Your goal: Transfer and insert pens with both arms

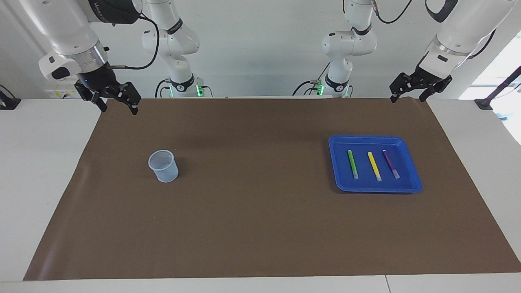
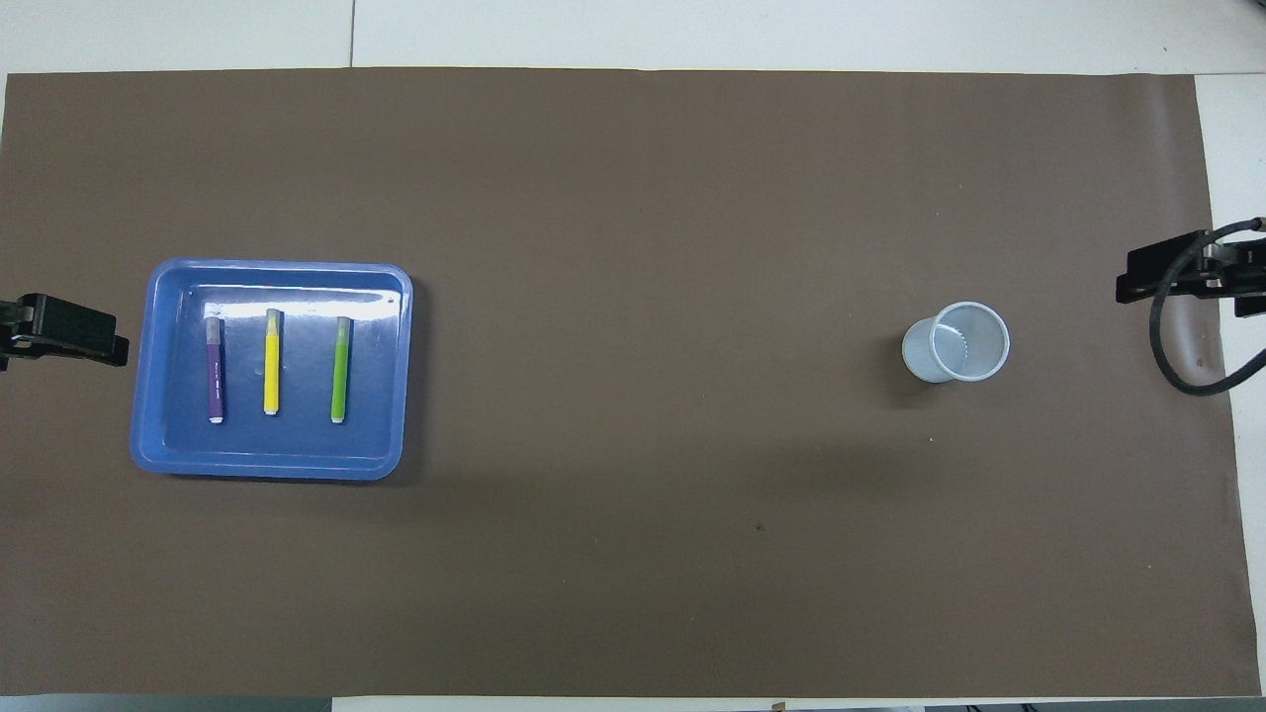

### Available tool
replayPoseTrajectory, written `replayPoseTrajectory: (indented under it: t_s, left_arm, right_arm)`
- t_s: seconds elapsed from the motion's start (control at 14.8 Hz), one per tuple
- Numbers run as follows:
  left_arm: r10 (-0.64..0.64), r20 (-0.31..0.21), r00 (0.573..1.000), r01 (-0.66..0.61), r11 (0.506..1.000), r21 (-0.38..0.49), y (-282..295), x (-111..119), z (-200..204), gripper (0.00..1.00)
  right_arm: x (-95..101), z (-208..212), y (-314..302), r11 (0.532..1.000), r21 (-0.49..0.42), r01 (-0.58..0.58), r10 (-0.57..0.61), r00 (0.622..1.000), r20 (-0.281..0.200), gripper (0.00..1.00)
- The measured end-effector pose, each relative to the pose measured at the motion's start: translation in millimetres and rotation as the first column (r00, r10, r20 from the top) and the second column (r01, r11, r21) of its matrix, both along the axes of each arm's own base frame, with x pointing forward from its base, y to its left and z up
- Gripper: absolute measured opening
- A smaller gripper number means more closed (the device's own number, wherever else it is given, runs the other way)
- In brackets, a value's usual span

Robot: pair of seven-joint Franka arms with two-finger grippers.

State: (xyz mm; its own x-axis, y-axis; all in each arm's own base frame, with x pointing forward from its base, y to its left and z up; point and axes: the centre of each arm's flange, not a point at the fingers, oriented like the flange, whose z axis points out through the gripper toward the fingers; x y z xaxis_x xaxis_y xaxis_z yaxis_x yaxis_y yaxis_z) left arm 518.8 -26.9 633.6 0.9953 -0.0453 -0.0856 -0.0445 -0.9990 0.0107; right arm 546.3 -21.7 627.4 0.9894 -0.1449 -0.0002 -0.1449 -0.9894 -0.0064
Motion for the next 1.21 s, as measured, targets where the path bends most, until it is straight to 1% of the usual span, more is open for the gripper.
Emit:
replayPoseTrajectory:
  t_s: [0.67,0.81,0.88,1.01,1.21]
  left_arm:
    - [0.012,0.000,1.000,-0.012,1.000,0.001,5.5,-1.5,1.6,1.00]
    - [0.030,-0.012,0.999,-0.030,1.000,0.002,14.8,-2.6,-4.4,1.00]
    - [0.046,-0.020,0.999,-0.046,0.999,0.002,23.0,-2.9,-13.5,1.00]
    - [0.062,0.000,0.998,-0.062,0.998,0.000,46.3,2.8,-45.5,1.00]
    - [0.015,0.040,0.999,-0.015,1.000,-0.006,87.4,10.6,-125.5,1.00]
  right_arm:
    - [0.0,0.0,0.0,1.000,0.000,0.000,0.000,1.000,0.000,1.00]
    - [0.0,0.0,0.0,1.000,0.000,0.000,0.000,1.000,0.000,1.00]
    - [0.0,0.0,0.0,1.000,0.000,0.000,0.000,1.000,0.000,1.00]
    - [0.0,0.0,0.0,1.000,0.000,0.000,0.000,1.000,0.000,1.00]
    - [0.0,0.0,0.0,1.000,0.000,0.000,0.000,1.000,0.000,1.00]
